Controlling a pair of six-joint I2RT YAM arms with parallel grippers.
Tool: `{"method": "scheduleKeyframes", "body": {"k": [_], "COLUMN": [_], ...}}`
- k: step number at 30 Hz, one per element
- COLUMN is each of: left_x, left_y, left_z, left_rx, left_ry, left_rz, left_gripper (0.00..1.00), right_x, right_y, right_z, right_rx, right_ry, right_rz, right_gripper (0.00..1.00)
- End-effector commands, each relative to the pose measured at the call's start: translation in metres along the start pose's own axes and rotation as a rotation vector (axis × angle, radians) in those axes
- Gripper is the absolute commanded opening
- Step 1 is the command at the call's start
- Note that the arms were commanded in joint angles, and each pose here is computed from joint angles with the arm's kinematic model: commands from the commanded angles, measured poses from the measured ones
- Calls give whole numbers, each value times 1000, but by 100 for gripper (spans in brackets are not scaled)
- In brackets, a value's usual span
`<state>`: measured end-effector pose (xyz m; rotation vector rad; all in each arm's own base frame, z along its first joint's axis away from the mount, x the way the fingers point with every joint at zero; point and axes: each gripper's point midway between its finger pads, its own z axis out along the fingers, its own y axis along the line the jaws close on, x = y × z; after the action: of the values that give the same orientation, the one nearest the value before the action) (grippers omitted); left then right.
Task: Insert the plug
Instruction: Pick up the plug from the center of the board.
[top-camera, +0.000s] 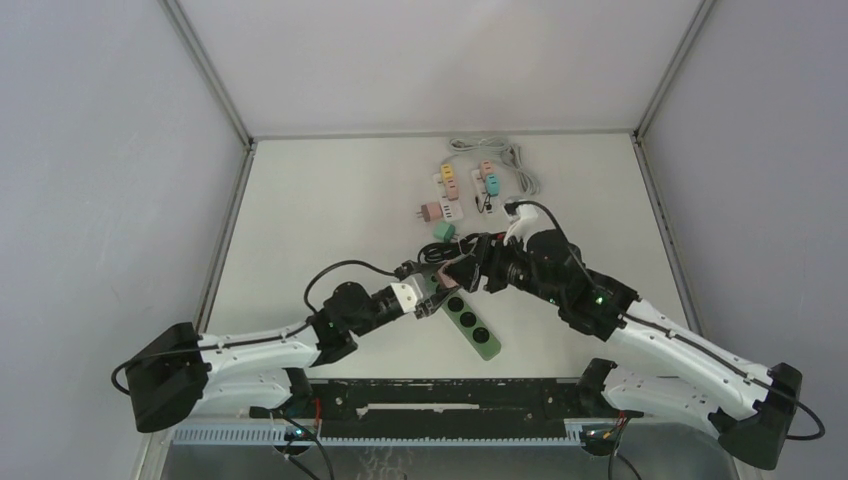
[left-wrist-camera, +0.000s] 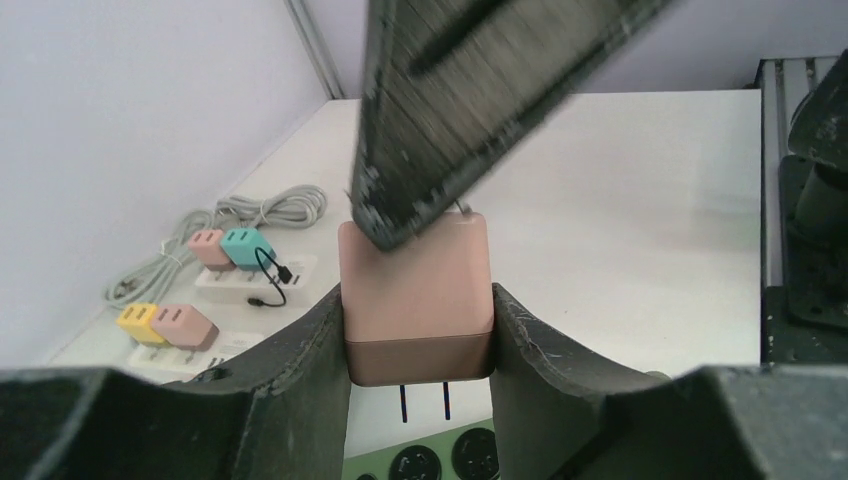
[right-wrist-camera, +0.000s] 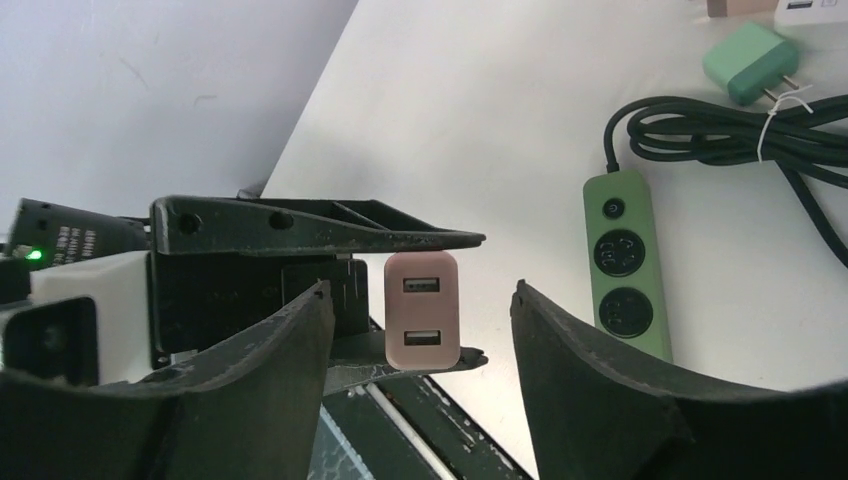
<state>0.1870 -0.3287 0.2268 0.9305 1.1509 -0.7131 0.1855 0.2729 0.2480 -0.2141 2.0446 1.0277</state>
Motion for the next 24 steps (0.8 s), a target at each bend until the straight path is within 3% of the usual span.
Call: {"method": "scheduleKeyframes", "body": {"k": [1, 11, 17, 24], "left_x": [-22, -20, -13, 3], "left_y": [-4, -10, -8, -8], "left_z": [-6, -6, -6, -10], "left_rx": [56, 106, 111, 106], "left_ry": [-93, -106, -98, -62], "left_rz": [105, 120, 99, 78], "left_gripper": [0, 0, 0, 0], "right_x": [-6, 9, 12, 8], "right_y": [17, 20, 20, 21], "right_z": [-14, -2, 0, 2], "right_rx": [-78, -88, -94, -95], "right_ry": [77, 256, 286, 316], "right_rz": [-14, -54, -76, -124], "right_gripper": [74, 70, 52, 8]}}
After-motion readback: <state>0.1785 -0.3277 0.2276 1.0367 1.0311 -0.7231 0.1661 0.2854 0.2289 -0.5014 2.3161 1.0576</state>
